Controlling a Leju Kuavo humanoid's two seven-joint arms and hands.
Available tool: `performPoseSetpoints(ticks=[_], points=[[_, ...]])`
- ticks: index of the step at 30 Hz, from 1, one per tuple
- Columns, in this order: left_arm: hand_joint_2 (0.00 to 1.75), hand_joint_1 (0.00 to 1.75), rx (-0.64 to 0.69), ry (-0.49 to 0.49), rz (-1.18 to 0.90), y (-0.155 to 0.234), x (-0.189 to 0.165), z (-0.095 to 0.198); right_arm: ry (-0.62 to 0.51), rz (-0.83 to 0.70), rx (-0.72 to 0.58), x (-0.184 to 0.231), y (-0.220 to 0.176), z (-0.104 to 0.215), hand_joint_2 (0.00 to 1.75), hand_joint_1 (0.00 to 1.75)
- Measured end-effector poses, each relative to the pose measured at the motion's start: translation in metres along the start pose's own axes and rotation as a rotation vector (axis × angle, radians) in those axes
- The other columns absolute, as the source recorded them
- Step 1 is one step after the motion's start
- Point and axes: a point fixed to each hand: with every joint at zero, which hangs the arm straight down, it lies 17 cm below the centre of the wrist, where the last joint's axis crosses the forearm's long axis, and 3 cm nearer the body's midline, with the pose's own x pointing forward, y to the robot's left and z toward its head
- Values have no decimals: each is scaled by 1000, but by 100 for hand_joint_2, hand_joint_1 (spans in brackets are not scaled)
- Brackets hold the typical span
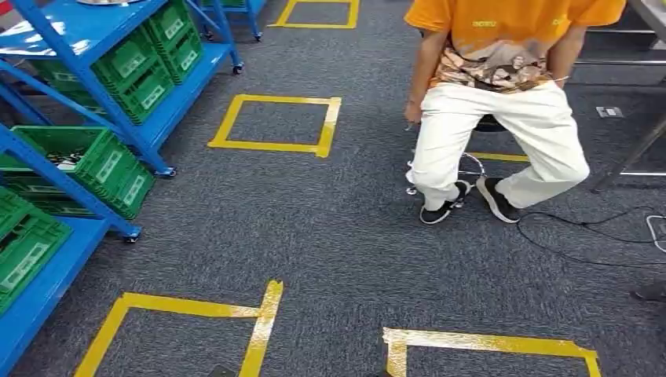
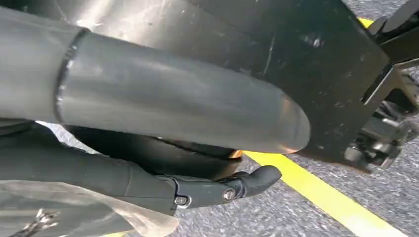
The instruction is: Take the parts from the cabinet and place them on the table.
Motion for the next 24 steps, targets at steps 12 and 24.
performPoseSetpoints(ticks=[12,24], points=[[0,0,13,-8,5,8,-1,-3,-2,2,-2,1,-1,0,0,0],[0,0,8,-6,-1,4,-6,-2,1,2,8,4,1,0,0,0]])
